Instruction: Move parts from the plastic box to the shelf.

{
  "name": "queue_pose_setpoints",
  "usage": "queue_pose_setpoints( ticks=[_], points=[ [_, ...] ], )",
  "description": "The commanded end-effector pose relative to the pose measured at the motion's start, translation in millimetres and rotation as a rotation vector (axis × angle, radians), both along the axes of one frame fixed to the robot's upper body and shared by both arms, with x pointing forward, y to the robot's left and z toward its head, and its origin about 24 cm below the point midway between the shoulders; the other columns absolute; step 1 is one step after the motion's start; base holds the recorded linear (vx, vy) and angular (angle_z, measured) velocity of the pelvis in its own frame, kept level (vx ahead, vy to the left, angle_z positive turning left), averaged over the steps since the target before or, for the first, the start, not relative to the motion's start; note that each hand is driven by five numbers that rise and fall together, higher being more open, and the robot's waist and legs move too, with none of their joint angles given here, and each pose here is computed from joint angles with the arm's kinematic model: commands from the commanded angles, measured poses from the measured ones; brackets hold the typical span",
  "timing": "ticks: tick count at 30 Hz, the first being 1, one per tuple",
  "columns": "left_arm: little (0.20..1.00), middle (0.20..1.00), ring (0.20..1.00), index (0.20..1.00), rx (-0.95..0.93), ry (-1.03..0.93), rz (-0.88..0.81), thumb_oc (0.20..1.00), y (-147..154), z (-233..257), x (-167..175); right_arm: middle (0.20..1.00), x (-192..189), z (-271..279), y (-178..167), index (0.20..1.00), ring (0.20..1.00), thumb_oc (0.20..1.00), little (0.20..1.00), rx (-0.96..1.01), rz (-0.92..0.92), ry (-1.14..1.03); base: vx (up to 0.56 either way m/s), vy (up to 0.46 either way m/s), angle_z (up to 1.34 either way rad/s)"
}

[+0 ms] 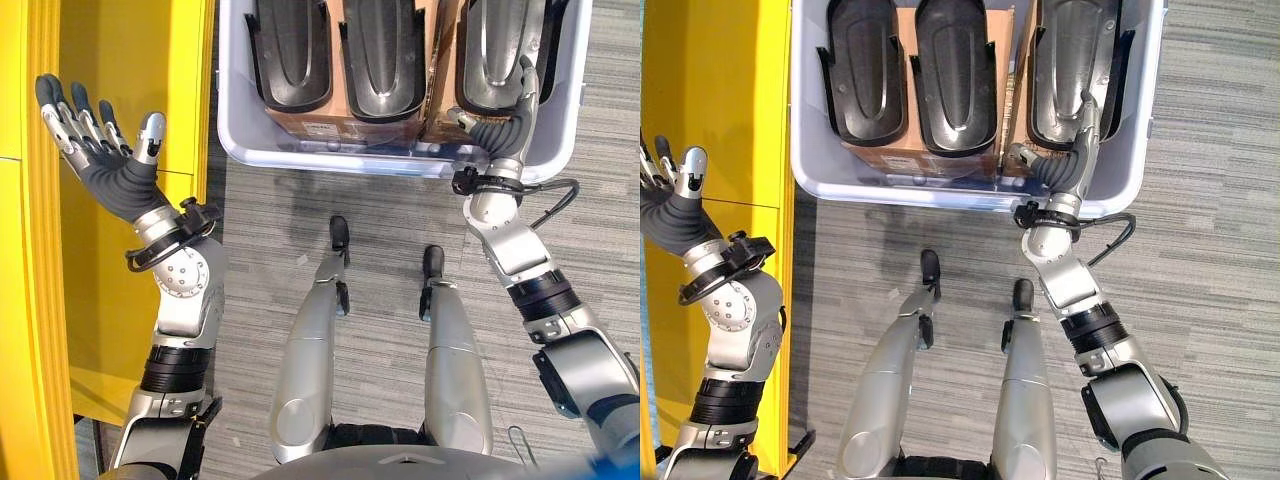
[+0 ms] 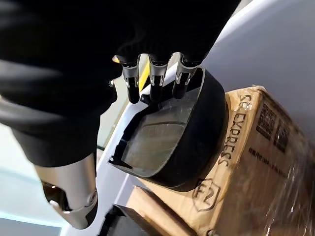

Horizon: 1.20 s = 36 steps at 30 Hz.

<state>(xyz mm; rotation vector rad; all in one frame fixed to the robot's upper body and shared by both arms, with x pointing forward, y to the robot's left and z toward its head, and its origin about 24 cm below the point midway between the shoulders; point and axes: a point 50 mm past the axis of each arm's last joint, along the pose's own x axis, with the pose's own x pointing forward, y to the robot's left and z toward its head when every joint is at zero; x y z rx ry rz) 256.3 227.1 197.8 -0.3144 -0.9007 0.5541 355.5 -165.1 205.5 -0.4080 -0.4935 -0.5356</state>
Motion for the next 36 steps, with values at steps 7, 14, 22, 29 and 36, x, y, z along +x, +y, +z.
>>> queue_pose_setpoints(
  ticks=[7, 14, 22, 29, 36],
  points=[
    [1.000, 1.000, 1.000, 1.000, 0.040, -0.099, -0.018, 1.000, -2.4, 20.0, -8.9, 1.000, 5.4, 35.1, -1.9, 1.000, 1.000, 1.000, 1.000, -0.017, 0.003, -0.030, 0.01, -0.007, 0.04],
    [1.000, 1.000, 1.000, 1.000, 0.081, -0.082, -0.039, 1.000, 1.0, 23.0, -4.4, 1.000, 29.3, -5.6, 2.8, 1.000, 1.000, 1.000, 1.000, 0.190, 0.278, 0.400, 0.04, -0.059, 0.06],
    [1.000, 1.000, 1.000, 1.000, 0.097, -0.042, -0.061, 1.000, 5.2, 28.5, 5.5, 1.000, 40.4, -14.8, 5.8, 1.000, 1.000, 1.000, 1.000, 0.344, 0.428, 0.469, 0.01, -0.024, 0.02],
    [1.000, 1.000, 1.000, 1.000, 0.103, -0.035, -0.069, 1.000, 3.4, 25.9, 5.8, 1.000, 38.4, -3.8, 17.0, 1.000, 1.000, 1.000, 1.000, 0.303, 0.483, 0.389, 0.00, 0.000, 0.00],
    [1.000, 1.000, 1.000, 1.000, 0.096, -0.022, -0.061, 1.000, 8.8, 38.5, 22.5, 1.000, 37.1, 25.1, 3.4, 1.000, 1.000, 1.000, 1.000, 0.283, 0.419, 0.203, 0.00, 0.022, 0.00]
  ],
)
